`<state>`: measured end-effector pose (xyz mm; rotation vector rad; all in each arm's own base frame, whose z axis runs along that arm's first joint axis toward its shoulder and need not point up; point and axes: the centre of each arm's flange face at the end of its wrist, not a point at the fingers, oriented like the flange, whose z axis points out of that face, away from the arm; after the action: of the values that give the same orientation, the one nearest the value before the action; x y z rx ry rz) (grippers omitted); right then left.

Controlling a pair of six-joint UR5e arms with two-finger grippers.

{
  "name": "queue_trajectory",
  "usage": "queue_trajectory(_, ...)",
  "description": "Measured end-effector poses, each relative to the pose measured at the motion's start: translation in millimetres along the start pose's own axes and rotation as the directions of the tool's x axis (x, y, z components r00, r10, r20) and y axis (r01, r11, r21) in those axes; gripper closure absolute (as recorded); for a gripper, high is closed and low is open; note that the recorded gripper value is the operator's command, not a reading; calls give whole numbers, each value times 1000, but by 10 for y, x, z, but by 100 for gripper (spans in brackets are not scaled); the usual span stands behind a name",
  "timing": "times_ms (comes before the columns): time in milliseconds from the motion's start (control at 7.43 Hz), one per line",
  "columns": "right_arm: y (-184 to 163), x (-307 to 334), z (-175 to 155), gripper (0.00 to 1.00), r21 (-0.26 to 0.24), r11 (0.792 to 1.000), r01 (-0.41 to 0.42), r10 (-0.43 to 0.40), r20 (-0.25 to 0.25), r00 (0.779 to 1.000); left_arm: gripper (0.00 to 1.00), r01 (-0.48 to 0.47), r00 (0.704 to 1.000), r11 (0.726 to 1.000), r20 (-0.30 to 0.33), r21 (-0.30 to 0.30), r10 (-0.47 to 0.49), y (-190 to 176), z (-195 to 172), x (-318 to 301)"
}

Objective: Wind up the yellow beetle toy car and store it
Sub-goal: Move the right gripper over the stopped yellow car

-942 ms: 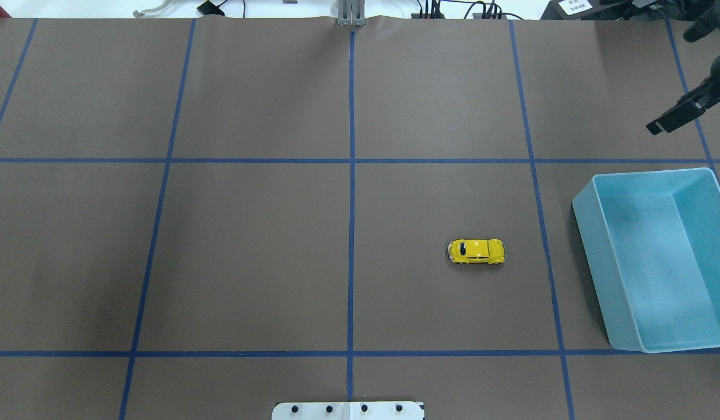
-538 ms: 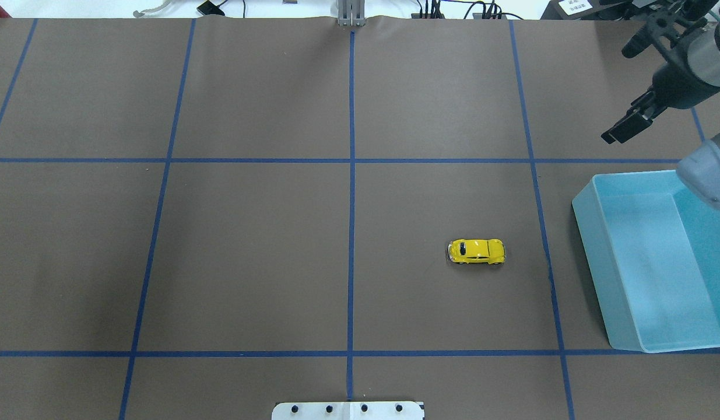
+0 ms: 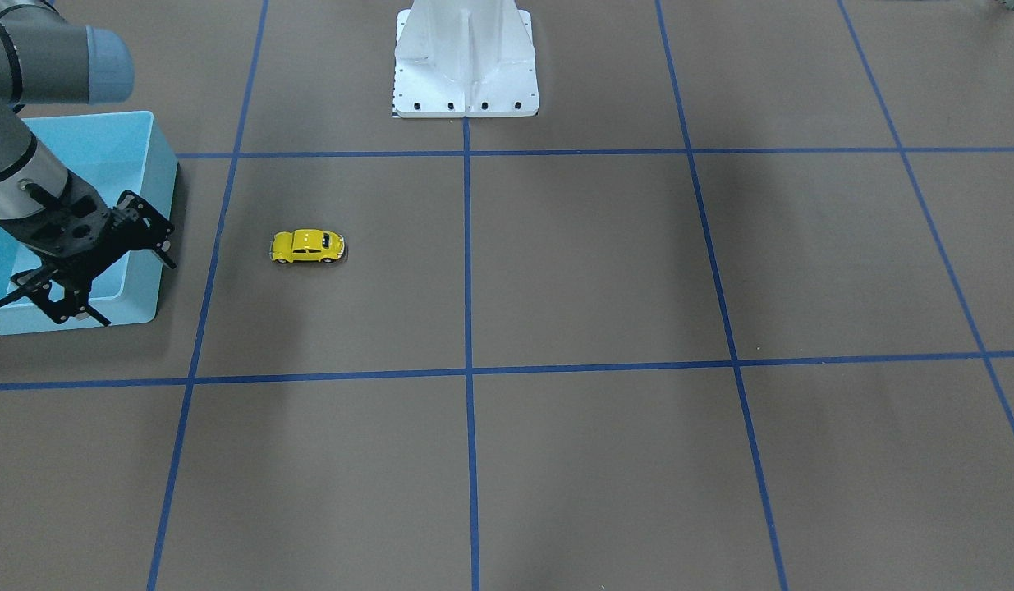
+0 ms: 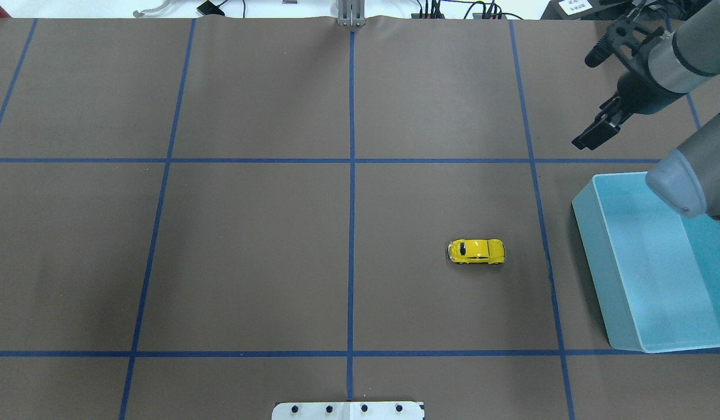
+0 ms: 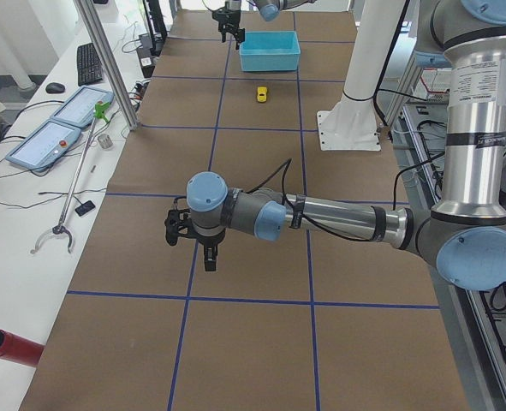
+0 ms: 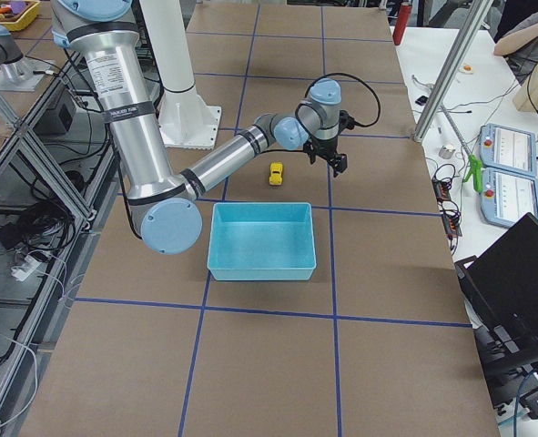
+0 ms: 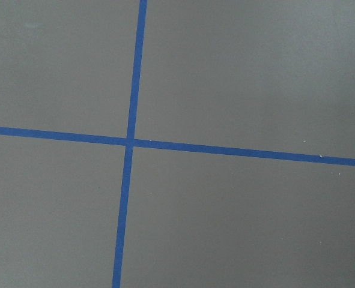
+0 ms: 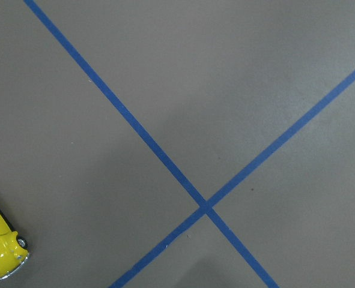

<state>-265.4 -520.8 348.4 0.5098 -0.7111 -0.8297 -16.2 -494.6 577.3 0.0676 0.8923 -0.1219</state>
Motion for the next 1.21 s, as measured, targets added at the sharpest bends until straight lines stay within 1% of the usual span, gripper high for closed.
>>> queue_trajectory(135, -98, -302, 148, 0, -24, 999, 36, -36, 17, 999, 1, 1, 1000, 1000, 1, 0, -1, 1, 2, -5)
queue_trajectory(269, -170, -528, 268, 0, -66, 996, 51, -49, 33, 998, 1, 2, 1000, 1000, 2, -1, -2, 2, 5, -11)
queue_trajectory(404, -220, -669, 312, 0, -103, 993, 53, -48, 46, 998, 1, 4, 1000, 1000, 3, -2, -4, 7, 11, -21)
queue_trajectory(538, -290, -856, 329, 0, -117, 991, 72, -64, 70, 995, 1, 6, 1000, 1000, 4, -3, -6, 10, 15, -28)
queue_trajectory(673, -342, -1097, 343, 0, -114, 987, 109, -97, 108, 989, 1, 6, 1000, 1000, 5, -4, -6, 11, 17, -31)
queue_trajectory(807, -352, -1323, 412, 0, -113, 980, 162, -145, 144, 979, 1, 7, 1000, 1000, 5, -4, -7, 14, 18, -37)
queue_trajectory(942, -342, -1515, 515, 0, -113, 964, 243, -224, 158, 962, 1, 11, 1000, 1000, 5, -6, -11, 36, 26, -57)
queue_trajectory(1076, -317, -1629, 602, 0, -114, 934, 339, -321, 149, 935, 1, 15, 1000, 1000, 6, -10, -15, 72, 37, -86)
queue_trajectory(1211, -279, -1663, 670, 0, -121, 899, 422, -407, 130, 904, 1, 17, 1000, 1000, 6, -11, -17, 90, 41, -98)
